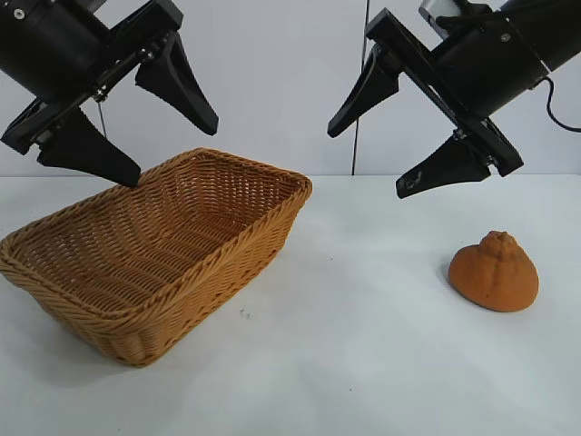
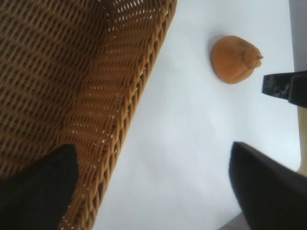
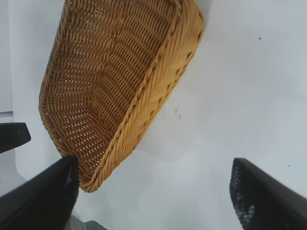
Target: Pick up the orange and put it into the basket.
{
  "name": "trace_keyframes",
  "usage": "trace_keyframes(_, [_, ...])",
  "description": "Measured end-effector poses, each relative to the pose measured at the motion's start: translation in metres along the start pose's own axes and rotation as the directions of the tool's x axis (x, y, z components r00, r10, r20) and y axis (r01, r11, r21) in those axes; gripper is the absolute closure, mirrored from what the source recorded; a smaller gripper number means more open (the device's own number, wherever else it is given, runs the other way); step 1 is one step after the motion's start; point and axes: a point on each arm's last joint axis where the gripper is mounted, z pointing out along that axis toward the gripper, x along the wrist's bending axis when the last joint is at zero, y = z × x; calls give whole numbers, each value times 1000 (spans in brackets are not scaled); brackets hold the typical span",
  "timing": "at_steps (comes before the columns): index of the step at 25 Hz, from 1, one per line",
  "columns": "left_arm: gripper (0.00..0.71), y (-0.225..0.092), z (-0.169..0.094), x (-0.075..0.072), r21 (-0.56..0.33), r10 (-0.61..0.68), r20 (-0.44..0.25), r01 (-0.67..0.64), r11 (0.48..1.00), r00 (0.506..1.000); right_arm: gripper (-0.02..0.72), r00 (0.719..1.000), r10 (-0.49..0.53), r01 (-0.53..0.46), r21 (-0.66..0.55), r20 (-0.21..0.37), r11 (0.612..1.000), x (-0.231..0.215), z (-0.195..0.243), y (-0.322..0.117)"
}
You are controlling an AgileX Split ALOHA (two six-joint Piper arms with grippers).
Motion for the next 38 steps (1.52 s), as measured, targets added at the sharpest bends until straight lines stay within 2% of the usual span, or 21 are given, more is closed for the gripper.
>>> trace_keyframes(28, [101, 3, -2, 2, -12, -5, -3, 5, 1000, 1000, 115, 1000, 1, -1, -1, -1, 1000, 0, 0, 0])
trace_keyframes(30, [101, 4, -9, 7, -6, -19, -2, 19, 1000, 1000, 115, 1000, 1, -1, -1, -1, 1000, 0, 0, 0])
trace_keyframes(34, [101, 12, -37, 19, -48, -83, -8, 83, 995, 996, 115, 1000, 1, -1, -1, -1, 1000, 0, 0, 0])
trace_keyframes(38, [101, 11, -65, 21, -94, -131, -66, 124, 988, 989, 115, 1000, 1, -1, -2, -1, 1000, 0, 0, 0])
